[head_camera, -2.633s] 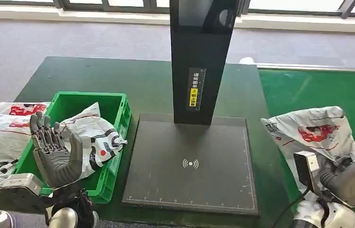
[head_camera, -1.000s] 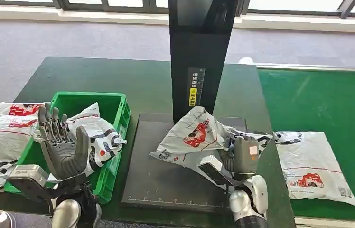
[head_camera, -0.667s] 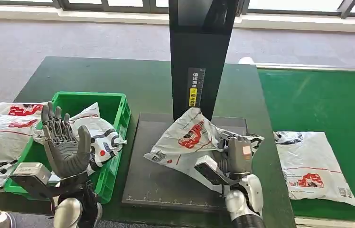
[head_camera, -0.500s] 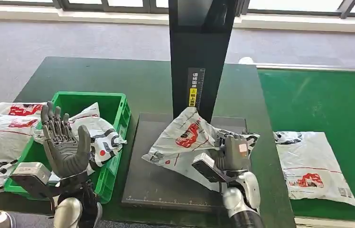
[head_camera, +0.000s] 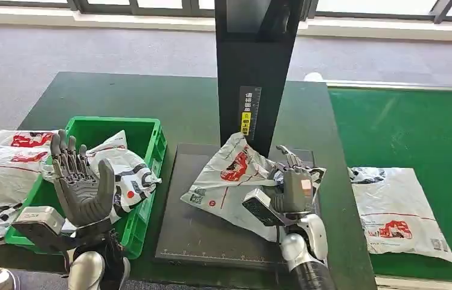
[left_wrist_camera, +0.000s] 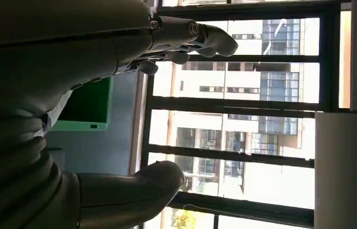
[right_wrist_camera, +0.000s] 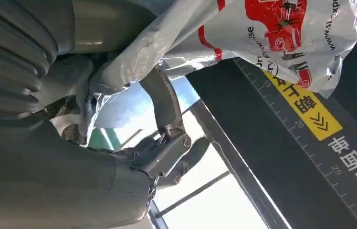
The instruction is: Moved the parcel from conveyor to table for the left to box.
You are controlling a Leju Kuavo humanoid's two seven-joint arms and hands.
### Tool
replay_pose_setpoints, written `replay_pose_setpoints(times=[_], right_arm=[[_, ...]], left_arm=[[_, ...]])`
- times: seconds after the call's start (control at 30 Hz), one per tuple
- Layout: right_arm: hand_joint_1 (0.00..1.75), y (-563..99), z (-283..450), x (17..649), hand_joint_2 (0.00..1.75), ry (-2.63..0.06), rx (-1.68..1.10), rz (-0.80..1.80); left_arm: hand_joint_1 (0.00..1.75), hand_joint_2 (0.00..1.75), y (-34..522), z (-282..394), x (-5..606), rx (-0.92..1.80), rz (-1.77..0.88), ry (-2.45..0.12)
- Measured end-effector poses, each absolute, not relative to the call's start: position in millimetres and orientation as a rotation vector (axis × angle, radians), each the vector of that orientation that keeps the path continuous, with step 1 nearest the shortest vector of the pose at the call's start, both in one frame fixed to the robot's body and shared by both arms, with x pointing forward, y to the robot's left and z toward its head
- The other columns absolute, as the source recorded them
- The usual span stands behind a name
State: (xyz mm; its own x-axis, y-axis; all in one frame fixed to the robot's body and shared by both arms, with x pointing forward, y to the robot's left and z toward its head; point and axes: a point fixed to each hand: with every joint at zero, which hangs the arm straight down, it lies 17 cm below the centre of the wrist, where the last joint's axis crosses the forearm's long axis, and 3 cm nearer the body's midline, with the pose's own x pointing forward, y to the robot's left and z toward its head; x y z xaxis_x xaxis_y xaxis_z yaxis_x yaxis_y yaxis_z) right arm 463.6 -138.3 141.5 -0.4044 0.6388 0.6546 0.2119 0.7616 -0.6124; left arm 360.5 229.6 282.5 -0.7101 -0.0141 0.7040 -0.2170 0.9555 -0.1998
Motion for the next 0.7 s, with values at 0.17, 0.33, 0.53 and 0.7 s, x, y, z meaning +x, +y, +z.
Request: replay_pose_setpoints(times=[0.17, 0.33, 0.53, 0.7], right_arm=[[0.0, -140, 141, 466, 1.75, -1.972, -0.646, 0.535], [0.0, -140, 139, 466, 1.75, -1.971, -0.643, 0.53], [0.0, -140, 140, 465, 1.75, -1.981, -0.643, 0.521], [0.0, -148, 149, 457, 1.75, -2.029, -0.644, 0.452]], left_arm=[[0.0, 1.75, 230, 282, 360, 0.167, 0.347, -2.339], [0.0, 1.75, 231, 282, 360, 0.171, 0.348, -2.339], [0.0, 1.75, 231, 282, 360, 0.177, 0.348, -2.338], [0.0, 1.75, 232, 278, 359, 0.193, 0.348, -2.329]])
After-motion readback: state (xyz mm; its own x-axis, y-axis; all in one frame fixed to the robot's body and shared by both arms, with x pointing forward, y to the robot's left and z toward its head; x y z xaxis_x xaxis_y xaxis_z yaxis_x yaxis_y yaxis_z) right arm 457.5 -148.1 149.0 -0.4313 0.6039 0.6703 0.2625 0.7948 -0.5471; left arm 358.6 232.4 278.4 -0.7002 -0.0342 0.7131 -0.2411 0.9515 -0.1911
